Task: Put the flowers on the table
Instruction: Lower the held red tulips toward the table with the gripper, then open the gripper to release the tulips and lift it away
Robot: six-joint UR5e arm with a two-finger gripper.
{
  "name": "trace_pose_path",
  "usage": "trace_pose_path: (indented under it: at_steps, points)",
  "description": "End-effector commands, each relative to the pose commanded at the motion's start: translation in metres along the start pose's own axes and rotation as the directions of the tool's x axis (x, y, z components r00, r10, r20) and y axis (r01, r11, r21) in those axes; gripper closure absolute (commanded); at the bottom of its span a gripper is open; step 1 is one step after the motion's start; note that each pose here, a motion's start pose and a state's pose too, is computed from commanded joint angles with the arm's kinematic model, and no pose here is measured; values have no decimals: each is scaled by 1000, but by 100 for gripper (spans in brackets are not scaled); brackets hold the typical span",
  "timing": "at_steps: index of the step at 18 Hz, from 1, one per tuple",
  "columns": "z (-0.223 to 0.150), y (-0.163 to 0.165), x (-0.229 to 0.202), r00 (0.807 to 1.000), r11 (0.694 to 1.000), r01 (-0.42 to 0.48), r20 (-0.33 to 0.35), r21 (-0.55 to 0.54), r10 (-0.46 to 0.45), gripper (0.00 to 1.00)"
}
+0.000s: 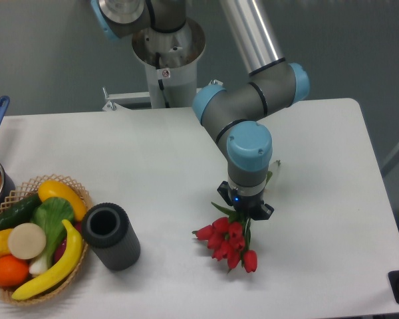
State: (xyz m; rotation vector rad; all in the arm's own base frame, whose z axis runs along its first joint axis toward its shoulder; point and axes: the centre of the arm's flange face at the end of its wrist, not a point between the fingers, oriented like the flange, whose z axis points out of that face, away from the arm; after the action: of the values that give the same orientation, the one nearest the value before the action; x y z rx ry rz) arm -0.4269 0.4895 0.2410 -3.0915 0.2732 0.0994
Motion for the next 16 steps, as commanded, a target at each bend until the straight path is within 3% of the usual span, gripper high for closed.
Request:
trace_pose_path:
  at_steps: [3, 5, 8, 9, 16]
  points:
    - [3, 0, 2, 1000, 1000, -2, -6, -1, 2, 75]
    - [4, -1, 1, 1000, 1000, -3, -8, -2, 3, 58]
    - [6, -3, 4, 1000, 1000, -2, -8, -4, 2, 21]
    - [7, -5, 6, 1000, 1000, 4, -9, -6, -5, 0]
    - [-13, -2, 8, 999, 1000, 30, 38, 1, -30, 0]
